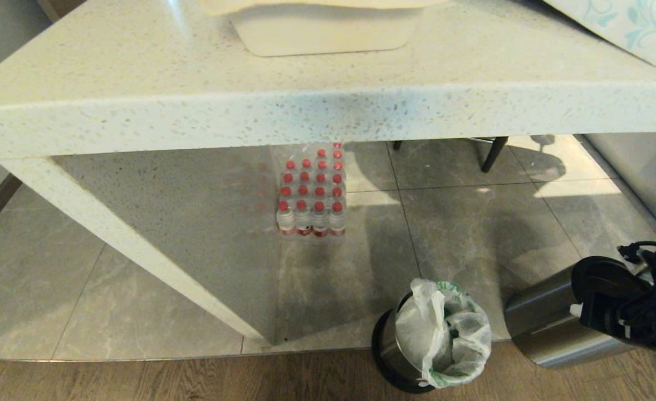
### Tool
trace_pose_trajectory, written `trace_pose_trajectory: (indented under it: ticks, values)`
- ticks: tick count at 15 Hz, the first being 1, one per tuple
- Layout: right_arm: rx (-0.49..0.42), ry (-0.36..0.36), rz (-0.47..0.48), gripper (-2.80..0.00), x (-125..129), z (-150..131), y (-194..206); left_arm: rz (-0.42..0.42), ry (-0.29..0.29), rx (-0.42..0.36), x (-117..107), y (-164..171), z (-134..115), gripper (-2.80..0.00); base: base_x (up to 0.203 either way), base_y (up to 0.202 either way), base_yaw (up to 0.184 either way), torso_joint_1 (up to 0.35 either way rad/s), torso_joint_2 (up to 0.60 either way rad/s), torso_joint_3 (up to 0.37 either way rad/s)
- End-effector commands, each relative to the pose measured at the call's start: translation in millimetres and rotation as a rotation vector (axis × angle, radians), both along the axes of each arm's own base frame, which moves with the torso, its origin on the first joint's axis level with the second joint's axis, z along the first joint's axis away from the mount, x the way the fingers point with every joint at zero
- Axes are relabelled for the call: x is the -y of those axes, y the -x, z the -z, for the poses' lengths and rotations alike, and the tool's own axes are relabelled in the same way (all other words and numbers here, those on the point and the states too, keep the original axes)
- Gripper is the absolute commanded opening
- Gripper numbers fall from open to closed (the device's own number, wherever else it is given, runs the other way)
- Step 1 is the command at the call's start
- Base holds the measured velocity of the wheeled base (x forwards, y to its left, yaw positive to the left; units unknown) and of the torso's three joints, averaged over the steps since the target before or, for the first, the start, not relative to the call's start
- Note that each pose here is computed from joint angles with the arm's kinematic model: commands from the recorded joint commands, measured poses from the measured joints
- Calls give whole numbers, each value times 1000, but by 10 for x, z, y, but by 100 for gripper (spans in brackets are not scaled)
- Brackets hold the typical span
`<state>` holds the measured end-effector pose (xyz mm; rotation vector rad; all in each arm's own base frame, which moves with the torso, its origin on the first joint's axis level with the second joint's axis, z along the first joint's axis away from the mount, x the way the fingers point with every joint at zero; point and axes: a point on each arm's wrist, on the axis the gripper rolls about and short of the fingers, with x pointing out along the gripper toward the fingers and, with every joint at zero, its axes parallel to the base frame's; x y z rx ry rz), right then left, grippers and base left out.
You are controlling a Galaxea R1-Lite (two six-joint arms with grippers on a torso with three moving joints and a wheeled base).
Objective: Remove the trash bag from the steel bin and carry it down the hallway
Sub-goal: Pick up the trash bag
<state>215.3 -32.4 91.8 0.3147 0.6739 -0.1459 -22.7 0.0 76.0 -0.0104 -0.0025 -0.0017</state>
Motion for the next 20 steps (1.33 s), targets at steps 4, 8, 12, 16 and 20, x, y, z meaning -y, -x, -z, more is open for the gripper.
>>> trace_pose_trajectory:
  ticks: [4,8,12,16,20]
  values:
    - [-4,13,-176,-280,-371,-7,28,0,0,1,0,0,0,-280,0,0,0,0,0,0]
    - [-30,115,-386,-280,-580,30,13,0,0,1,0,0,0,-280,0,0,0,0,0,0]
    - [-76,157,-436,-280,-597,242,-109,0,0,1,0,0,0,-280,0,0,0,0,0,0]
    - [-87,157,-431,-280,-608,565,-340,0,0,1,0,0,0,-280,0,0,0,0,0,0]
    - [-77,162,-437,-280,-622,804,-482,0,0,1,0,0,0,-280,0,0,0,0,0,0]
